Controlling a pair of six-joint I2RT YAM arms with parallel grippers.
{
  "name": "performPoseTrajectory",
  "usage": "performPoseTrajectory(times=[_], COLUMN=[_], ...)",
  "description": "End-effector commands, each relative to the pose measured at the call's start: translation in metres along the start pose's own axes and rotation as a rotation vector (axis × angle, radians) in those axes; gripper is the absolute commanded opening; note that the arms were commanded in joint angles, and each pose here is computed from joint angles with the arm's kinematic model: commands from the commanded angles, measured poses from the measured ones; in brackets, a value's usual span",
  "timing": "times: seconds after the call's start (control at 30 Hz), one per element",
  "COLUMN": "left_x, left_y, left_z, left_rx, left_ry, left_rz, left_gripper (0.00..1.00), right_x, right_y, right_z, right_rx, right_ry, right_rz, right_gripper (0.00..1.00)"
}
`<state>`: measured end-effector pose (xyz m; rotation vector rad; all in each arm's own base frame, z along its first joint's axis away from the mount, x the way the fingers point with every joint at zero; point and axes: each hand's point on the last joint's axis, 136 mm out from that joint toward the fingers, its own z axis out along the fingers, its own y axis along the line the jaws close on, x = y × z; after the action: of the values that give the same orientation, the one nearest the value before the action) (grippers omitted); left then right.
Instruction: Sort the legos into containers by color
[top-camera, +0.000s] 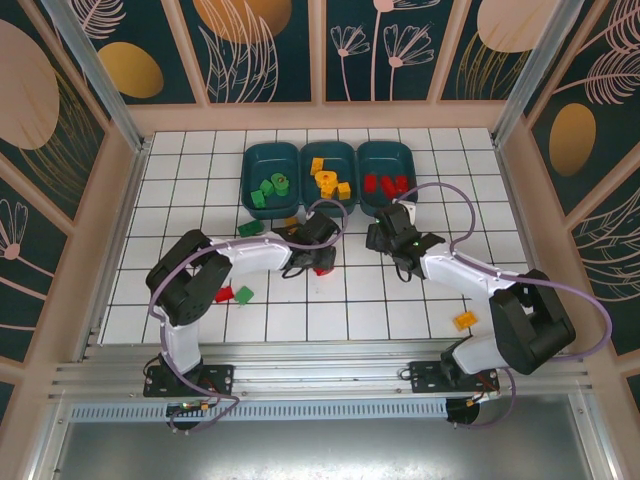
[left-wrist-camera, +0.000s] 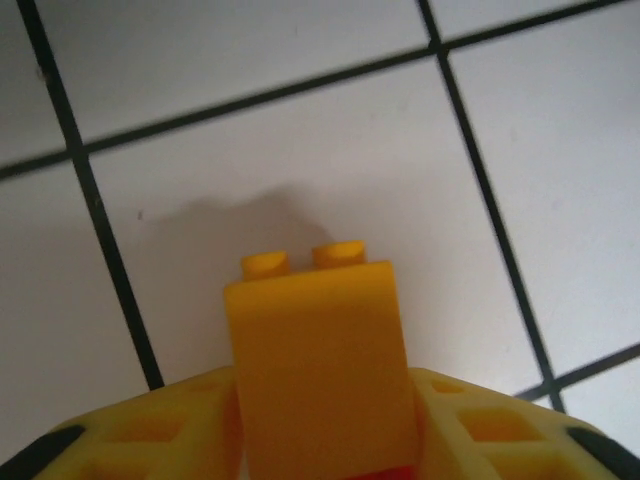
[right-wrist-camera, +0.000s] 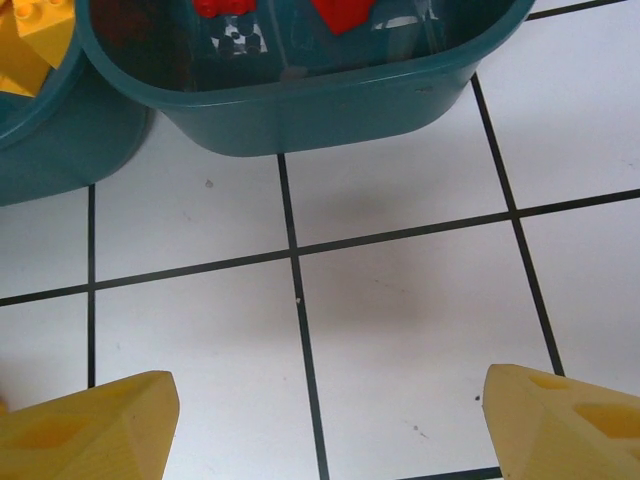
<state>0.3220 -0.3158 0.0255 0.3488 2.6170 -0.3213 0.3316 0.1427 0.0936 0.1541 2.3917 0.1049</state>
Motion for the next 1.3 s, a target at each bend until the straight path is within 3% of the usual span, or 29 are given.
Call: performPoseTrajectory(times=[0.0,0.17,0.33,0.67,0.8,0.9,1.13,1.27], left_x=[-0.015,-0.017,-0.04,-0.124,-0.16,-0.177,-0.194,-0.207], left_y=[-0.003,-0.005,-0.014,-0.041,-0.017,-0.009,0.0,0.011], left_z=[0.007,0.01,-0.007,-0.039,-0.015,0.011,0.046,0.043], left_rx=[-0.017,-0.017,-0.004,0.065,0.094,0.085,0.034,0.035], left_ry=[-0.037,-0.031,-0.072,-0.193,-0.183,-0.146,-0.125,-0.149], left_rz=[0.011,0.021,0.043,0.037,-0.057,-0.053,-0.028,-0.066], left_gripper=[0.37,0.23,0.11,0.09,0.09,0.08,0.15,0.43], right_x=[-0.002,-0.001,-0.004,-0.017,-0.02,-0.023,-0.035,-0.018], right_y=[0.001,0.002,0.003,-0.007,-0.01,-0.005,0.005,0.028], right_z=[0.001,0.003,0.001,-0.008,-0.016,-0.027,-0.06,-0.062], right_rx=[-0.018,-0.022,-0.026,-0.034,-0.039,-0.09,-0.198,-0.27], right_ry=[-0.016,-0.015,-0.024,-0.051,-0.06,-0.058,-0.078,-0.026], right_rz=[0.033,0.031,0.029,0.06,0.07,0.087,0.119,0.057], right_gripper=[0.8,0.79,0.78,0.78,0.78,0.78,0.82,0.85])
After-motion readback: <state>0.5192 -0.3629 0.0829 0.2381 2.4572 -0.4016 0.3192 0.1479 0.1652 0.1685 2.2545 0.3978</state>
